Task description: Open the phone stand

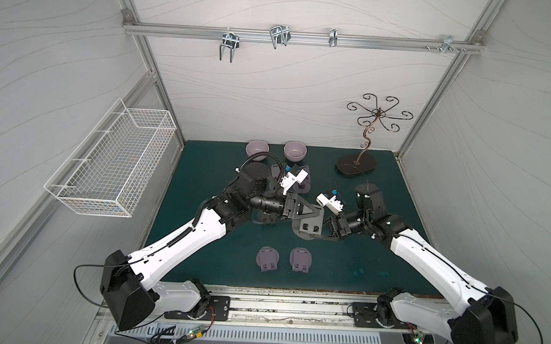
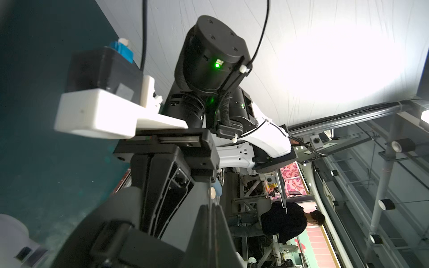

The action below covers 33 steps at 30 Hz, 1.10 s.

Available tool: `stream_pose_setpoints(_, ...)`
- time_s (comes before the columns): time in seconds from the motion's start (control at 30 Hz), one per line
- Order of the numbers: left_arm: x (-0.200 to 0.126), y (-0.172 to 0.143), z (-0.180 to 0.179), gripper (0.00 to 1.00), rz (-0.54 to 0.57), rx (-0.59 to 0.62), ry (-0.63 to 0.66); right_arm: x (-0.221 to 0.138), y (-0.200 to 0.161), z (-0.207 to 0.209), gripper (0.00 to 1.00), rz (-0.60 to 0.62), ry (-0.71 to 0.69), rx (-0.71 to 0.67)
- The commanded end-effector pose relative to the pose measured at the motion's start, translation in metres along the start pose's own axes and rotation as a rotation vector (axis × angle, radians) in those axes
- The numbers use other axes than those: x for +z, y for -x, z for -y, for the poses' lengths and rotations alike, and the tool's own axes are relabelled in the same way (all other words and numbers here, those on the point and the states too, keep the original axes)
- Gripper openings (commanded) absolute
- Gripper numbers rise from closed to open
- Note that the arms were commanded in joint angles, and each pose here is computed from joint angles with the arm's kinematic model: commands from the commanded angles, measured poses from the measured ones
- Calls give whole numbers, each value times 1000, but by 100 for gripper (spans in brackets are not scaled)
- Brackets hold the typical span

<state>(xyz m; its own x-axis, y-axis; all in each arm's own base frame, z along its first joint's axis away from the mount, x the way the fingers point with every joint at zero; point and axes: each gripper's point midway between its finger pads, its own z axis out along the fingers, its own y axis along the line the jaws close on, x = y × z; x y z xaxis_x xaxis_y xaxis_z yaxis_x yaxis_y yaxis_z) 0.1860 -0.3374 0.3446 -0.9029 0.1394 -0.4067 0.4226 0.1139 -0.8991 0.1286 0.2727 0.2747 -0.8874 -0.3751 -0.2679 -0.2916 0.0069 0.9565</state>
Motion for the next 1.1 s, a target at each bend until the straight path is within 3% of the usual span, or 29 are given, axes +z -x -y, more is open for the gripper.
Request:
stream_pose_setpoints(0.0, -5, 7, 13, 0, 34, 88, -23, 0, -1, -7, 0, -17, 18, 6)
stream_pose_setpoints(0.27, -23, 33, 60, 0, 176, 289, -87, 4, -10, 20, 0, -33, 28, 150)
stream_pose_setpoints(0.53, -55, 72, 98, 0, 377, 624, 18, 6, -18, 40, 0, -35, 20, 240)
stream_pose_setpoints(0.7, -57, 86, 100, 0, 415, 770, 78, 6, -19, 38, 0, -41, 26, 251)
stream_pose_setpoints(1.07, -56, 100, 91, 0, 448, 974, 182, 4, -19, 27, 0, -45, 38, 238)
